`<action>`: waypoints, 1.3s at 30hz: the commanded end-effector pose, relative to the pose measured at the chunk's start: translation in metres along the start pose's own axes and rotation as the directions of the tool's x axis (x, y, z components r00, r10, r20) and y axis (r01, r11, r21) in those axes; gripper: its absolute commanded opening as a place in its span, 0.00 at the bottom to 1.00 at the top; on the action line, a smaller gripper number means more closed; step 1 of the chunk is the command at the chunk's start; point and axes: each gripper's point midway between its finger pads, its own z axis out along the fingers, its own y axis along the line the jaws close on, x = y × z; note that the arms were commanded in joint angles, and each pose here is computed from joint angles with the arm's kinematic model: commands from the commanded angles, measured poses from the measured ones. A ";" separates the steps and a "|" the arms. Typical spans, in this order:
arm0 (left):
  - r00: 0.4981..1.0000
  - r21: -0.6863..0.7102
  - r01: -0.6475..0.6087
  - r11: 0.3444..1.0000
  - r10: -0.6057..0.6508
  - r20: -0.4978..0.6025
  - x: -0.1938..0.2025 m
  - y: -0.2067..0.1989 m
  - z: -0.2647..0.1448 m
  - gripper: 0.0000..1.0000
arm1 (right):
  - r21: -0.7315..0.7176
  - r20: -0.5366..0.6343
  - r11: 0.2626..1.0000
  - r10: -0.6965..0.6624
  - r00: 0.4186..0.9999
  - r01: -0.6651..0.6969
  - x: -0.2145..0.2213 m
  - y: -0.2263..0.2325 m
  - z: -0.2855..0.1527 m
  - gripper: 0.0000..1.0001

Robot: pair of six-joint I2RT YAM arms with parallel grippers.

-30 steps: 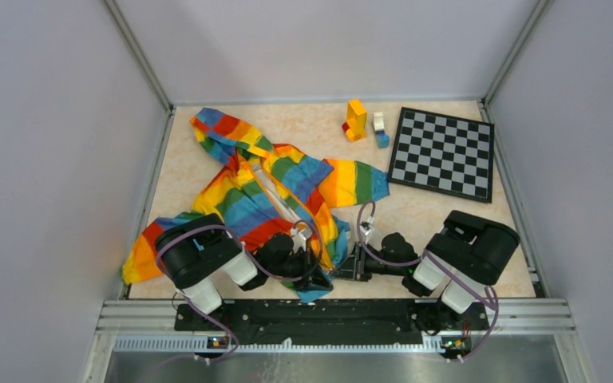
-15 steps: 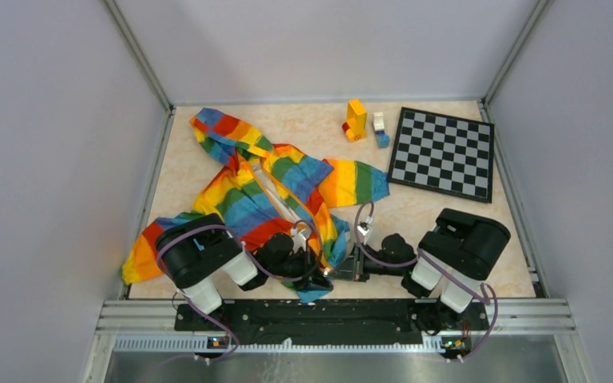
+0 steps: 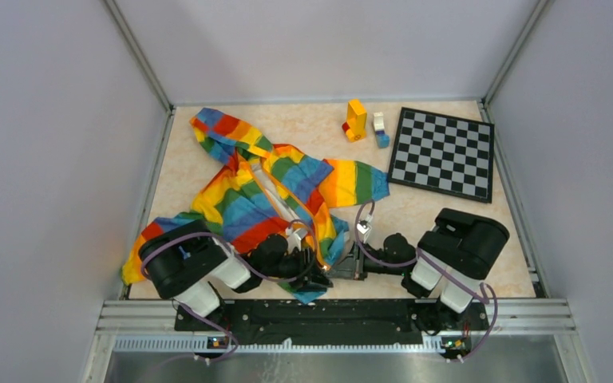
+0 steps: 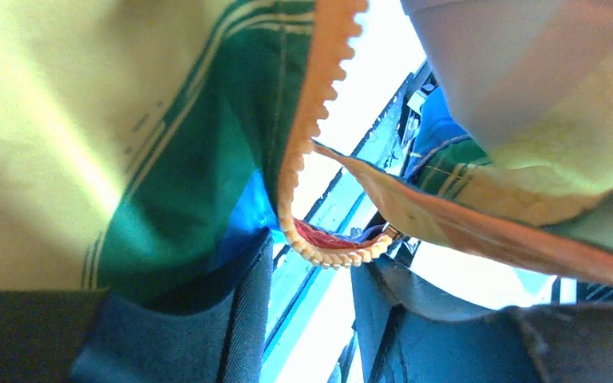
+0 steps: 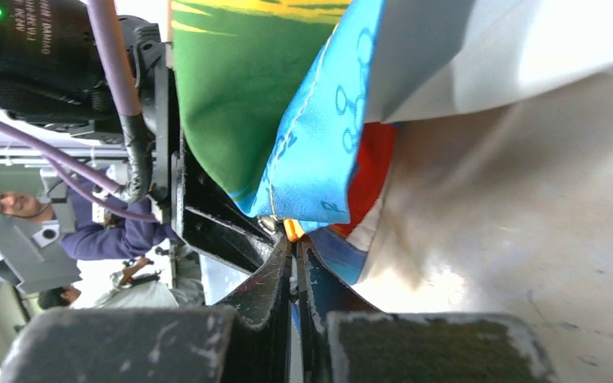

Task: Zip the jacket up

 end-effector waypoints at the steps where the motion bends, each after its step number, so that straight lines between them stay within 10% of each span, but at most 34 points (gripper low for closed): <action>1: 0.999 -0.034 -0.044 0.998 0.044 -0.001 0.007 0.006 -0.011 0.51 | 0.040 0.036 0.999 -0.021 0.999 0.020 -0.006 -0.008 0.003 0.00; 14: 0.994 -0.131 -0.090 0.987 0.097 0.045 0.009 0.014 -0.037 0.60 | 0.043 0.049 0.999 -0.019 0.999 0.016 -0.010 -0.009 0.004 0.00; 23: 0.933 -0.152 -0.147 0.977 0.188 0.307 -0.049 -0.056 -0.057 0.47 | 0.029 0.046 0.999 -0.026 0.999 0.025 -0.010 -0.006 0.005 0.00; 30: 0.950 -0.137 -0.160 0.977 0.191 0.248 -0.056 -0.072 -0.032 0.35 | 0.002 0.042 0.999 -0.036 0.998 0.036 -0.010 -0.001 0.005 0.00; 39: 0.930 -0.473 -0.177 0.863 0.304 0.205 -0.073 -0.048 -0.024 0.28 | 0.010 0.039 0.999 -0.034 0.999 0.034 -0.010 -0.002 0.006 0.00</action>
